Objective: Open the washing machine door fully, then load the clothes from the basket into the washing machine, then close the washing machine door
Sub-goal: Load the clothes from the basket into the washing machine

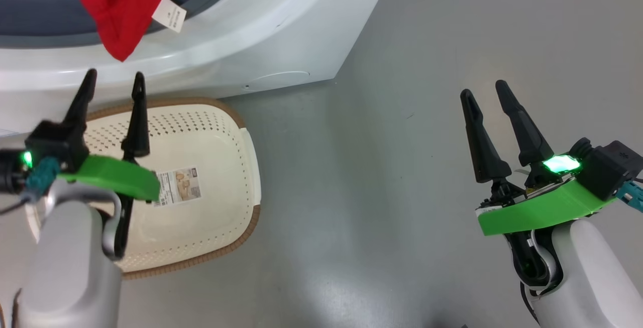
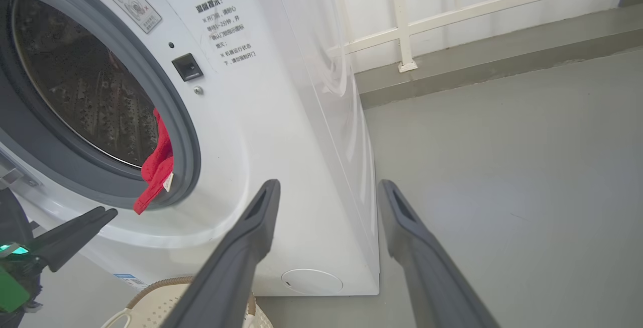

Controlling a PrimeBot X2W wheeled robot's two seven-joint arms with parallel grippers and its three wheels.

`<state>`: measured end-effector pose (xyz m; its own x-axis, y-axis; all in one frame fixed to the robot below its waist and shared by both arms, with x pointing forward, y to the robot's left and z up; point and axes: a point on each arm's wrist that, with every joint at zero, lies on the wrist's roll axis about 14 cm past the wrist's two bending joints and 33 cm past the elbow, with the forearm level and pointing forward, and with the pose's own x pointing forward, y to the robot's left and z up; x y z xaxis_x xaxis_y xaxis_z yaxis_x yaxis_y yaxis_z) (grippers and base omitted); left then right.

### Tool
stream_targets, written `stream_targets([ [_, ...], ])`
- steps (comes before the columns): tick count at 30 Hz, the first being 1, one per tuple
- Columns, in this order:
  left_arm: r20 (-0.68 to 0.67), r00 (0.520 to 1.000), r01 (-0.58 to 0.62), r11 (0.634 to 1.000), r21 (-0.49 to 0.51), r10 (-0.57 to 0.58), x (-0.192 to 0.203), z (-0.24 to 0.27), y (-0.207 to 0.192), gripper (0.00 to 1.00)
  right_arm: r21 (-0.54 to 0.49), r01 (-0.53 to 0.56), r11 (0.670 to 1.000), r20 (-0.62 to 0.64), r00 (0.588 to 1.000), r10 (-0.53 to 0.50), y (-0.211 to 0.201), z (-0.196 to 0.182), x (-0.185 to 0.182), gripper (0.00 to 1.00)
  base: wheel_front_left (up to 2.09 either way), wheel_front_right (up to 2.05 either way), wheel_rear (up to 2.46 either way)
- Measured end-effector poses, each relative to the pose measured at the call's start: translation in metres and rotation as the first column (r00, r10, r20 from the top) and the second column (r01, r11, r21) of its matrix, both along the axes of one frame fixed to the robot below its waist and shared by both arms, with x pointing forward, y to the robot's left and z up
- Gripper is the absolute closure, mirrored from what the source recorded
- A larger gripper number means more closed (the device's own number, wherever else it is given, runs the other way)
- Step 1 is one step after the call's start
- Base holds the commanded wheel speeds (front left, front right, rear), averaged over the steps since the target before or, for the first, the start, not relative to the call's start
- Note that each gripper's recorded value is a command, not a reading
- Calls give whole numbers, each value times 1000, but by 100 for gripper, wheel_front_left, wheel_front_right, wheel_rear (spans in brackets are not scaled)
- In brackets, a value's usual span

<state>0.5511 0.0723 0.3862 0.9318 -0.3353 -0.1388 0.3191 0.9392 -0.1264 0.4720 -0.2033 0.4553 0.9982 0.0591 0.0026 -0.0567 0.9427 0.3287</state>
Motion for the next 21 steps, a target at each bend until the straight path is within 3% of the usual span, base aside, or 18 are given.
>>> stream_targets([
  [10, -41, 995, 93, 980, 179, -87, 30, -20, -12, 0, -3, 23, 1000, -6, 1000, -23, -6, 0, -4, 0, 0, 0, 0],
  [21, -58, 994, 103, 966, 239, -92, 46, -26, -10, 0, 4, 33, 999, -12, 999, -33, -7, -3, -4, 0, 0, 0, 0],
])
